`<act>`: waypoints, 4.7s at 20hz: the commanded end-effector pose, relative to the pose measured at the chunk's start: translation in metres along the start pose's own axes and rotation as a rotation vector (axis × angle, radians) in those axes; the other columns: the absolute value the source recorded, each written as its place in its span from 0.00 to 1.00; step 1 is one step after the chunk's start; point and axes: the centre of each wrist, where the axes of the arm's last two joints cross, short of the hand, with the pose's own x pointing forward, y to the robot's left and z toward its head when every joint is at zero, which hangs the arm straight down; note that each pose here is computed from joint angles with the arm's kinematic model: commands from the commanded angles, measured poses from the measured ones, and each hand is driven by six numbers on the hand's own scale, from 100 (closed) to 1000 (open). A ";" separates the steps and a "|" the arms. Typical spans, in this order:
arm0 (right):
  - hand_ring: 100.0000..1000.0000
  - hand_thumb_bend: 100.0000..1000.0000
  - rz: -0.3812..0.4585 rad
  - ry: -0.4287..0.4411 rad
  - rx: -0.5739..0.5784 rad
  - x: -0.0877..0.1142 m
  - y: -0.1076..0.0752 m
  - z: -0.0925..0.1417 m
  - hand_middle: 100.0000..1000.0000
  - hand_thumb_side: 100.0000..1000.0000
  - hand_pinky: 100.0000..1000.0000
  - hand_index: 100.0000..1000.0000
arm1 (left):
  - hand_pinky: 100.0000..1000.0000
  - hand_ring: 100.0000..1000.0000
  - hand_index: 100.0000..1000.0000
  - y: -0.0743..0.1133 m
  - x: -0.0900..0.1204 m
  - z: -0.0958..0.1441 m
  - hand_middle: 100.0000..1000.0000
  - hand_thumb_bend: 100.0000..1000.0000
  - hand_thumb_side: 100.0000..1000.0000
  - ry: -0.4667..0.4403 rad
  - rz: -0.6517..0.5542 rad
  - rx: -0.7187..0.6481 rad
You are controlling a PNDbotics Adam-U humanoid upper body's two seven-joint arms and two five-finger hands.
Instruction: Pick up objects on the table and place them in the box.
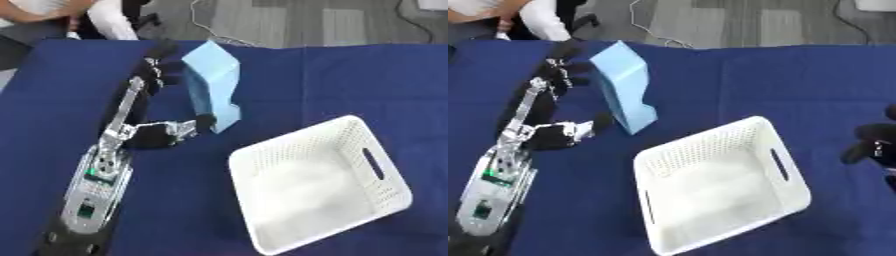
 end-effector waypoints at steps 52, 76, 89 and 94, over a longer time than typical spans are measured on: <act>0.82 0.00 0.125 -0.108 0.132 0.010 -0.009 -0.003 0.88 0.77 0.69 0.90 | 0.10 0.24 0.58 0.021 -0.002 0.007 0.38 0.64 0.38 -0.060 -0.203 0.271; 0.82 0.00 0.127 -0.104 0.128 0.010 -0.008 -0.001 0.88 0.76 0.69 0.90 | 0.91 0.94 1.00 0.028 -0.028 0.014 1.00 0.79 0.39 0.099 -0.383 0.300; 0.82 0.00 0.125 -0.112 0.133 0.009 -0.008 -0.004 0.88 0.76 0.69 0.89 | 0.76 0.83 1.00 0.000 -0.050 0.021 0.92 0.79 0.55 0.262 0.053 0.332; 0.82 0.00 0.124 -0.116 0.134 0.009 -0.008 -0.005 0.88 0.76 0.69 0.88 | 0.75 0.82 1.00 -0.001 -0.055 0.022 0.91 0.79 0.56 0.273 0.095 0.329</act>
